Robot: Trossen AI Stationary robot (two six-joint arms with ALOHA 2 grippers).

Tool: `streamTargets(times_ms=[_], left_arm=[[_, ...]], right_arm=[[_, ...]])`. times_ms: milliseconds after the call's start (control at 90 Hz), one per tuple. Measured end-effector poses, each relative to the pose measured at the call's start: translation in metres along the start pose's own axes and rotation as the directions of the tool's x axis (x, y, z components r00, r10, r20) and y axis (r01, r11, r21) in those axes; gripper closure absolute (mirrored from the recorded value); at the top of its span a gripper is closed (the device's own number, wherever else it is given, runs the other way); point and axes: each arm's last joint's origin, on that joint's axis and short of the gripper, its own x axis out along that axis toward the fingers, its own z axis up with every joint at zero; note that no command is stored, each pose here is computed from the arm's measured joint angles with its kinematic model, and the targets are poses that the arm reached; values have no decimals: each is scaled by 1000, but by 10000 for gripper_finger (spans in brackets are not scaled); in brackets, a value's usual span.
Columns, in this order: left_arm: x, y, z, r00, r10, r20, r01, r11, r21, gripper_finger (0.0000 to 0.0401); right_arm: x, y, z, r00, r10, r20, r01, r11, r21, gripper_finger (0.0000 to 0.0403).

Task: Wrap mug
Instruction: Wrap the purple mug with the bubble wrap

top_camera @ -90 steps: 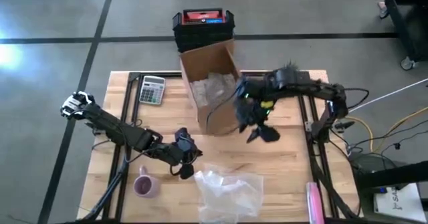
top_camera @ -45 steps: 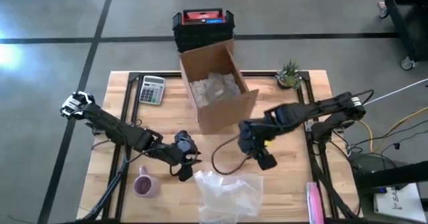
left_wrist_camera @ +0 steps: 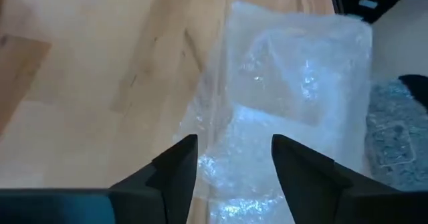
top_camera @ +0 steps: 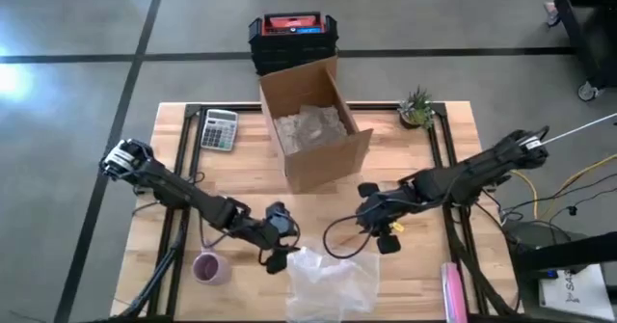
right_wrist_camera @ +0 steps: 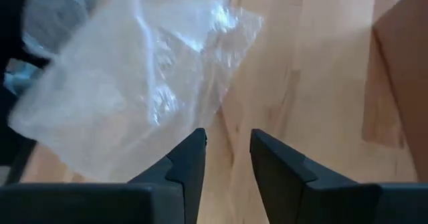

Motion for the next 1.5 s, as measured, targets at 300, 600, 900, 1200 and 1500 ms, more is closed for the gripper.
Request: streamTargets(times_ms=[300,600,900,1200,1500], left_arm=[[2,-2,2,1000,-15,28,14,999,33,263],[2,-2,2,999,-16,30,14,999,45,280],[2,-2,2,1000,-14,28,13,998,56,253],[2,-1,1,1000,-8,25,8,999,32,237],[2,1,-2,1000,9,-7,-9,999,32,242]], right_arm=[[24,-3,-13,997,11,77,-13,1000,20,325],[28,-2,-8,981,34,189,-41,999,34,345],[39,1,4,948,119,295,-131,991,22,354],[72,11,14,924,227,308,-224,974,-46,314],[103,20,56,934,271,232,-246,960,-133,191]])
